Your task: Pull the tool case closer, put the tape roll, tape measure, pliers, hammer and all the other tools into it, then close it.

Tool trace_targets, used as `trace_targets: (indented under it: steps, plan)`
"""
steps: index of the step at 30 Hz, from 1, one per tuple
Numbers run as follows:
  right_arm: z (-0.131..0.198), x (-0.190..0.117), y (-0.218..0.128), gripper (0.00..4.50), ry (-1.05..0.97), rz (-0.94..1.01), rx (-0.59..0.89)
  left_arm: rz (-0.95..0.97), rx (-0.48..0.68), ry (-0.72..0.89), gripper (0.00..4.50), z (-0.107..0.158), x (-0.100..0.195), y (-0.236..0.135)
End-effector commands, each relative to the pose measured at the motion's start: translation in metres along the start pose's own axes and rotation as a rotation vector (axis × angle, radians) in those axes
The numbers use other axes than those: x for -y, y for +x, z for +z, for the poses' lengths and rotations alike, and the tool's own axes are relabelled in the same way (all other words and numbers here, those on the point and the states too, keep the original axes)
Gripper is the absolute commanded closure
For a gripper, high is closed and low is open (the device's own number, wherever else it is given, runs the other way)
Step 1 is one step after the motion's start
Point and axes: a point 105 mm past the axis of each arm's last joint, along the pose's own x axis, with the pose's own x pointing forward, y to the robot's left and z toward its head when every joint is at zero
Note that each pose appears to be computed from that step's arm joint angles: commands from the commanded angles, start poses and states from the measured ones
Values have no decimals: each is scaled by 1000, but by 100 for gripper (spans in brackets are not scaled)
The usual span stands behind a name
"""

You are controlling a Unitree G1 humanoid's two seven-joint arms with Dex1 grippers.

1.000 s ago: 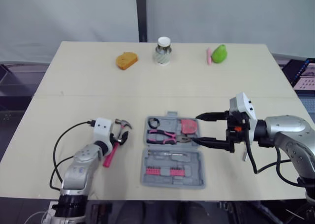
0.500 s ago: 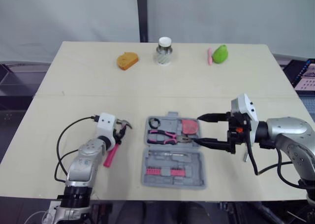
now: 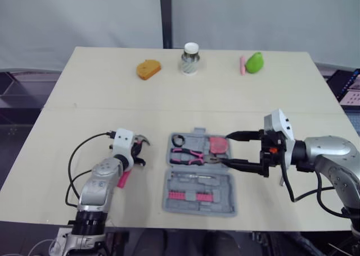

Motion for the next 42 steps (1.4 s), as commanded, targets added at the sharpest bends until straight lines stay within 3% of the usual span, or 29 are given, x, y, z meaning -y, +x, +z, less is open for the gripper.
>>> trace_targets:
  steps: [1,5,9,14,27,34,42]
  plan:
    - [16,-14,-9,0,-75,39,8,-185,35,113,444,25,18,-11]
    - [11,-23,-20,0,-100,81,-60,-464,16,349,444,63,38,-41]
    - [-4,-24,-23,0,-106,61,-122,-661,-73,506,444,71,63,-61]
    - [-29,-24,-27,0,-120,8,-200,-852,-212,679,444,64,96,-73]
    - [-41,-28,-45,0,-94,-98,-236,-933,-309,875,444,47,158,-54]
    - [-36,-29,-61,0,-74,-104,-236,-956,-297,877,444,46,191,-52]
    - [-34,-29,-78,0,-53,-55,-298,-962,-308,836,444,41,204,-43]
